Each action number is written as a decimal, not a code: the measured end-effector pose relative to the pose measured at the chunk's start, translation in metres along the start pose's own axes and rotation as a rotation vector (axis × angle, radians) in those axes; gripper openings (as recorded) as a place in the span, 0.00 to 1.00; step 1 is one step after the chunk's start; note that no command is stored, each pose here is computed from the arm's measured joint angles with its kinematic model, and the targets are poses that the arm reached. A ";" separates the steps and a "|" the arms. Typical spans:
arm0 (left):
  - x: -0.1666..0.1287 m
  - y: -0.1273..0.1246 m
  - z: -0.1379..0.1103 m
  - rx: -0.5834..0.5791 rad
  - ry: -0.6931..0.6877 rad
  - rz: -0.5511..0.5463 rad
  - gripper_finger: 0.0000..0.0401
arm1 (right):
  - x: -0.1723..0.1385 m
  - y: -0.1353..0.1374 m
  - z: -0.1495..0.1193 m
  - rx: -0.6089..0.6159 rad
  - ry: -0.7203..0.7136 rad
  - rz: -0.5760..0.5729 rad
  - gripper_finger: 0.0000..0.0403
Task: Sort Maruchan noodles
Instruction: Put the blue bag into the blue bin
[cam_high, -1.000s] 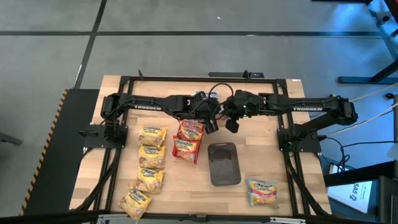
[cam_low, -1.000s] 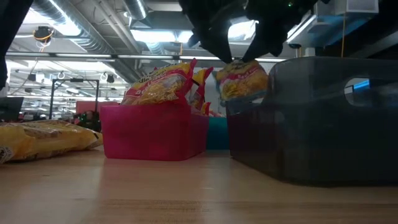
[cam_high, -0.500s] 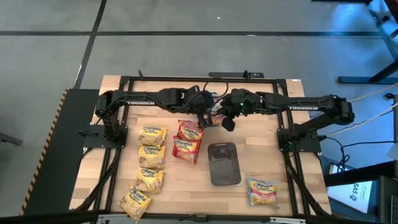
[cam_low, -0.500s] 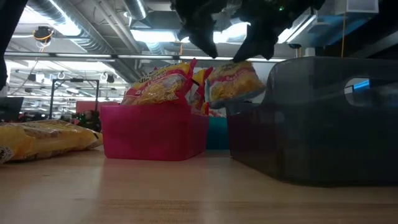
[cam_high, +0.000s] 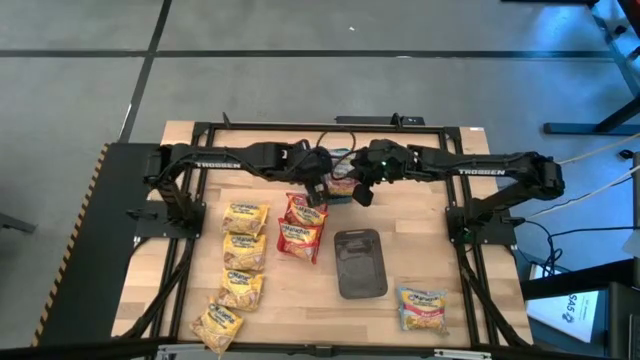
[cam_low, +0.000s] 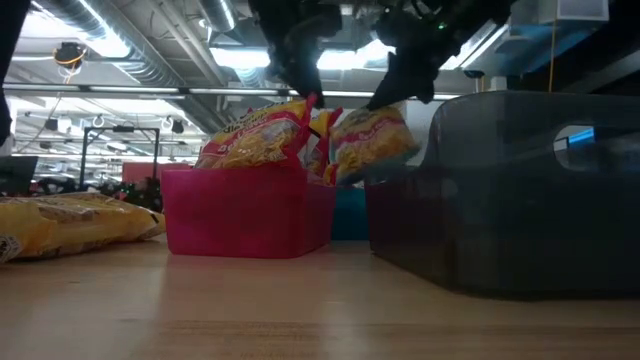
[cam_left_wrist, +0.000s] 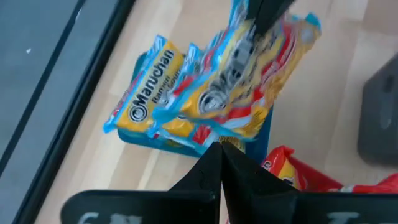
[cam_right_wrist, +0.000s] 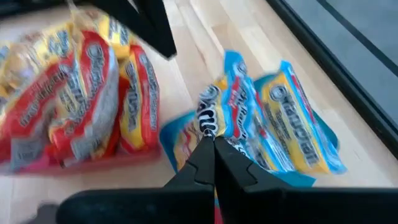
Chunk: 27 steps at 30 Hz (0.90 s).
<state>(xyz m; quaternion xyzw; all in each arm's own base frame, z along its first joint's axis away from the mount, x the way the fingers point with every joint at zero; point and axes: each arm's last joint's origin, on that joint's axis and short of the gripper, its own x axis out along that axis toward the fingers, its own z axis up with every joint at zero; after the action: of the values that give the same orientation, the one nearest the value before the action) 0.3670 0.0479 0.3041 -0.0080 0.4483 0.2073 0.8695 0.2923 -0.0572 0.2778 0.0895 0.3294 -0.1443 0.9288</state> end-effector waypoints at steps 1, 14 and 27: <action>-0.005 0.002 -0.002 -0.009 -0.011 0.000 0.00 | 0.002 -0.002 0.001 0.005 -0.006 0.008 0.00; -0.058 0.009 -0.036 -0.062 -0.078 -0.026 0.00 | 0.040 -0.003 -0.008 0.004 0.058 0.017 0.00; -0.065 -0.001 -0.046 -0.085 -0.089 -0.018 0.00 | 0.049 -0.004 -0.007 -0.032 0.022 -0.047 0.01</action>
<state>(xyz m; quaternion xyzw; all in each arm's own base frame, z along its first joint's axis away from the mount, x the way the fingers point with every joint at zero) 0.2988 0.0145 0.3276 -0.0398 0.4001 0.2184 0.8892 0.3229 -0.0697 0.2414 0.0685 0.3440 -0.1598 0.9227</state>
